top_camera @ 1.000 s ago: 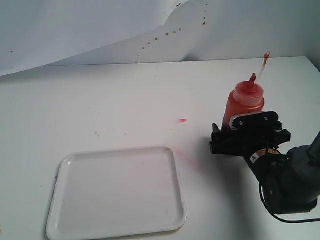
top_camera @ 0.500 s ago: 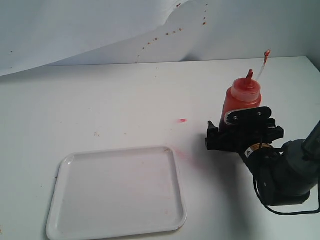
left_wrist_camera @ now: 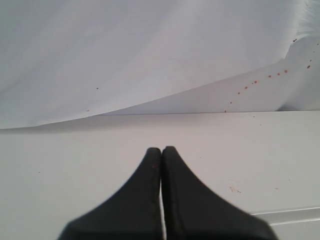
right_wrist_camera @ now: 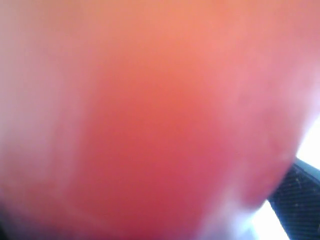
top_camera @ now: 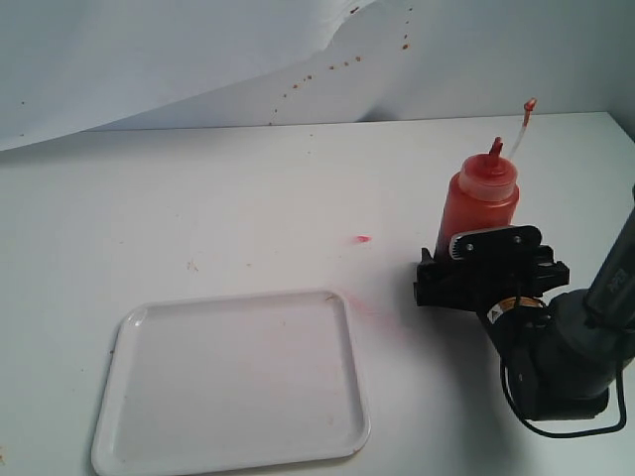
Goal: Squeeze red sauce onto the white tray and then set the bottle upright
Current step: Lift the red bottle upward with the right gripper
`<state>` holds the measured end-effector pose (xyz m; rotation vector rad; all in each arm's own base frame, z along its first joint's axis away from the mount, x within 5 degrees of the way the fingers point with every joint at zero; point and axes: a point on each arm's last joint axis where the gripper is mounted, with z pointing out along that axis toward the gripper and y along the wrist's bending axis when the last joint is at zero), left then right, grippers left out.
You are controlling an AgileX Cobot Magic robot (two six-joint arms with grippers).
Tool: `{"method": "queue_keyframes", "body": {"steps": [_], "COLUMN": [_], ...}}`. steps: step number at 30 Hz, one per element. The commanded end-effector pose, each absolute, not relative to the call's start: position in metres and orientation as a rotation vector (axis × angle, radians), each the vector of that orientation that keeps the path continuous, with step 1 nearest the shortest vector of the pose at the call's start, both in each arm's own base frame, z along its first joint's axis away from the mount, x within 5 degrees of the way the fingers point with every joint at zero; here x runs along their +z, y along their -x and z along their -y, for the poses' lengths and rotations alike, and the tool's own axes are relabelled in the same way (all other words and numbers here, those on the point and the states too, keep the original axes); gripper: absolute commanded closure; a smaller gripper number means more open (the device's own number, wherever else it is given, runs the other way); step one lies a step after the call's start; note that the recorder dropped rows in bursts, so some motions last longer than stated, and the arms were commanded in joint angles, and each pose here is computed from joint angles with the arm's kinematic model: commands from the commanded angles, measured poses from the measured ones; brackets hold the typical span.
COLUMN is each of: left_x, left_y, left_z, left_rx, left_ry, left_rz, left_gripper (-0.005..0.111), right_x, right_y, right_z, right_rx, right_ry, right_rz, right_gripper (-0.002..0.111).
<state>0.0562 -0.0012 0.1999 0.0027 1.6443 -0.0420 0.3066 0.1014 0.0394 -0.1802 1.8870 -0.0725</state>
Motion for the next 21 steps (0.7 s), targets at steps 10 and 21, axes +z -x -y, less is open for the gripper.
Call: {"method": "queue_keyframes", "body": {"steps": [10, 21], "left_x": [0.1986, 0.1986], "left_y": [-0.0562, -0.0562], "left_z": [0.0014, 0.0014], "left_rx": [-0.049, -0.049], "left_ry": [0.002, 0.002], "left_rz": [-1.645, -1.645], "left_gripper": [0.107, 0.107], "right_x": [0.0418, 0.0408], "right_y": [-0.3078, -0.3075], "right_z": [-0.1012, -0.0947], "right_rx": [-0.080, -0.132], "right_ry": [0.175, 0.107], "right_rz": [-1.867, -1.880], "right_gripper": [0.005, 0.017]}}
